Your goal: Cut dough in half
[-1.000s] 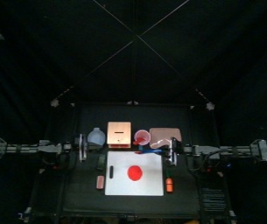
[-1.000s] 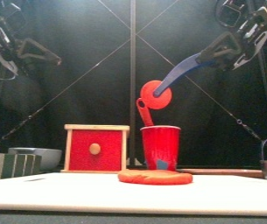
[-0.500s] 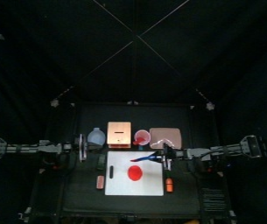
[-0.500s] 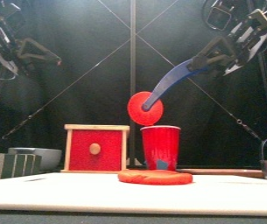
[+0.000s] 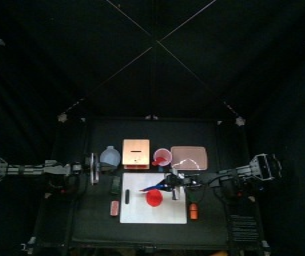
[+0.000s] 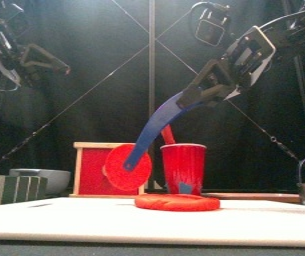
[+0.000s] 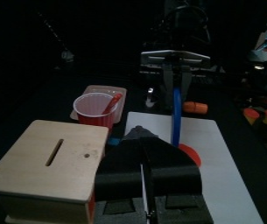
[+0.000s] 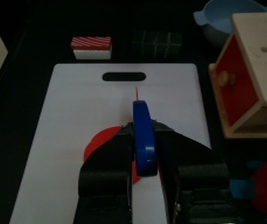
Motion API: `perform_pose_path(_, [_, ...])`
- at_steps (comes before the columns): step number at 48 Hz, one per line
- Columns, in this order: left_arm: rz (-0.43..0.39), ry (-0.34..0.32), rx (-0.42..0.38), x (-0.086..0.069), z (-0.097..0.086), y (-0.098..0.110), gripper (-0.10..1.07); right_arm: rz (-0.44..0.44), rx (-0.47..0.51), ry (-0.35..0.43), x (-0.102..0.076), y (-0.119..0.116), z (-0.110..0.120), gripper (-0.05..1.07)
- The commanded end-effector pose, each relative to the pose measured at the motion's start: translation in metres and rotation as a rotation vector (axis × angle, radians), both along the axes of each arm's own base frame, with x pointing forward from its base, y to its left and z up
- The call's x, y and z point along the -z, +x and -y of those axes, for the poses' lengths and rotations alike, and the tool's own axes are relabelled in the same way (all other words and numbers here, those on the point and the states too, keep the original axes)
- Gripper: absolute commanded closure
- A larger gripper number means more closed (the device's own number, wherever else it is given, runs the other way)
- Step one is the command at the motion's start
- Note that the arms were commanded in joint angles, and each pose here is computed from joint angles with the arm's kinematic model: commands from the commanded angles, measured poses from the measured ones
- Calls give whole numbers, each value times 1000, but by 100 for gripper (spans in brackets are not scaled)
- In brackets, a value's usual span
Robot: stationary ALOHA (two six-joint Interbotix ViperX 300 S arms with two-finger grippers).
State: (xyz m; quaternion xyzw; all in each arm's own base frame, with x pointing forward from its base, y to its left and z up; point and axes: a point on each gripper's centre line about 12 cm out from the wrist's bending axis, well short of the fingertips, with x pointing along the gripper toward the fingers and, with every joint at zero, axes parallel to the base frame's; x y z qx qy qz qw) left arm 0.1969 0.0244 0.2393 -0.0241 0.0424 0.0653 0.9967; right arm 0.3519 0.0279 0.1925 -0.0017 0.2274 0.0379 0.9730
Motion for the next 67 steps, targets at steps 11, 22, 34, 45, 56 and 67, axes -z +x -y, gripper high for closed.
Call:
perform_pose_path(11, [22, 0, -6, -7, -1, 2, 93, 68, -26, 11, -10, 22, -12, 66])
perform_pose_path(22, [24, -3, -4, -7, -1, 3, 93, 71, -19, 26, -11, 24, -14, 66])
perform_pose_path(34, [22, -5, -5, -7, -1, 2, 93, 60, 11, 80, -8, 23, -18, 66])
perform_pose_path(45, [22, -5, -5, -7, -1, 2, 93, 47, 56, 138, -5, 25, -17, 66])
perform_pose_path(56, [21, -5, -5, -6, -1, 2, 93, 26, 61, 134, 4, 30, -17, 66])
perform_pose_path(67, [18, -5, -4, -6, -1, 2, 93, -13, 51, 119, 15, 30, -18, 66])
